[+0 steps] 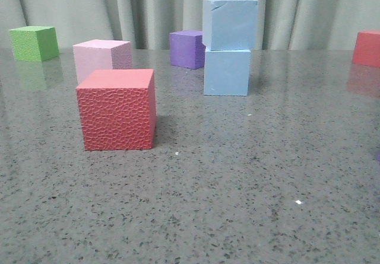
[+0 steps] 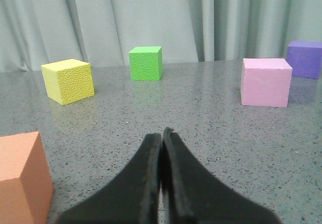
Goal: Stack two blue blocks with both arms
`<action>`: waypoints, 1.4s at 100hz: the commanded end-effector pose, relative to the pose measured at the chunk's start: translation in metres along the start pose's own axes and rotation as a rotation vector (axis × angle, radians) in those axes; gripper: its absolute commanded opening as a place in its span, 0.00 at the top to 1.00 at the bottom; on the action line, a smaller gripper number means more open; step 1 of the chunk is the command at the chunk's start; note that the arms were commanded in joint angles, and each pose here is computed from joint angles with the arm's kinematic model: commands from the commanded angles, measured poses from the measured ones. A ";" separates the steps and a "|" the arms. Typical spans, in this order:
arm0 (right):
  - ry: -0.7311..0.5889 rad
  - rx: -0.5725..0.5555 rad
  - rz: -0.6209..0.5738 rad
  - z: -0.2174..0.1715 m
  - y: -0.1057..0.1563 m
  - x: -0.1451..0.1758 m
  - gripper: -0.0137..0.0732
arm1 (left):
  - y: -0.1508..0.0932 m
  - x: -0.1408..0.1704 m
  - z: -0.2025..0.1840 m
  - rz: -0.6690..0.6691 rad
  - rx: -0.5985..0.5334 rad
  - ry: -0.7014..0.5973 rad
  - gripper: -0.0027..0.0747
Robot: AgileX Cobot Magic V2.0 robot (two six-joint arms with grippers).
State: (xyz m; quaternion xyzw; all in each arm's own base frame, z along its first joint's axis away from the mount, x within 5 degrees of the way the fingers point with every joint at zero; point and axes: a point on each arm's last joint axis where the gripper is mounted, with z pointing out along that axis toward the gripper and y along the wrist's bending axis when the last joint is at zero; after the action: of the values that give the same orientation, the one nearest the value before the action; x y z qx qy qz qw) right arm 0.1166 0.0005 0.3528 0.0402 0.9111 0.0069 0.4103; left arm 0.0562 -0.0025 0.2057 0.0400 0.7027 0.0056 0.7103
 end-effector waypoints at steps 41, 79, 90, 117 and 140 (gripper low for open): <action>-0.074 0.004 -0.008 -0.005 -0.001 -0.009 0.92 | -0.001 0.004 -0.001 -0.019 0.008 -0.082 0.99; -0.085 0.002 -0.007 -0.006 -0.001 -0.010 0.92 | -0.001 0.004 -0.001 -0.019 0.008 -0.082 0.99; -0.159 -0.008 -0.007 -0.010 0.000 -0.011 0.92 | -0.001 0.004 -0.001 -0.019 0.008 -0.082 0.99; -0.483 -0.059 -0.013 -0.009 -0.001 0.015 0.92 | -0.001 0.004 -0.001 -0.019 0.008 -0.082 0.99; -0.658 -0.084 -0.023 0.005 -0.005 0.071 0.92 | -0.001 0.004 -0.001 -0.019 0.008 -0.082 0.99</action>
State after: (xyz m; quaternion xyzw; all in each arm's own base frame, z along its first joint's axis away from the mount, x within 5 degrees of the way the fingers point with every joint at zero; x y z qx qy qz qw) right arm 0.0806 0.0016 0.2953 0.0231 0.7832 0.0321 0.6205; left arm 0.0562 -0.0025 0.2058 0.0395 0.7024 0.0051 0.7106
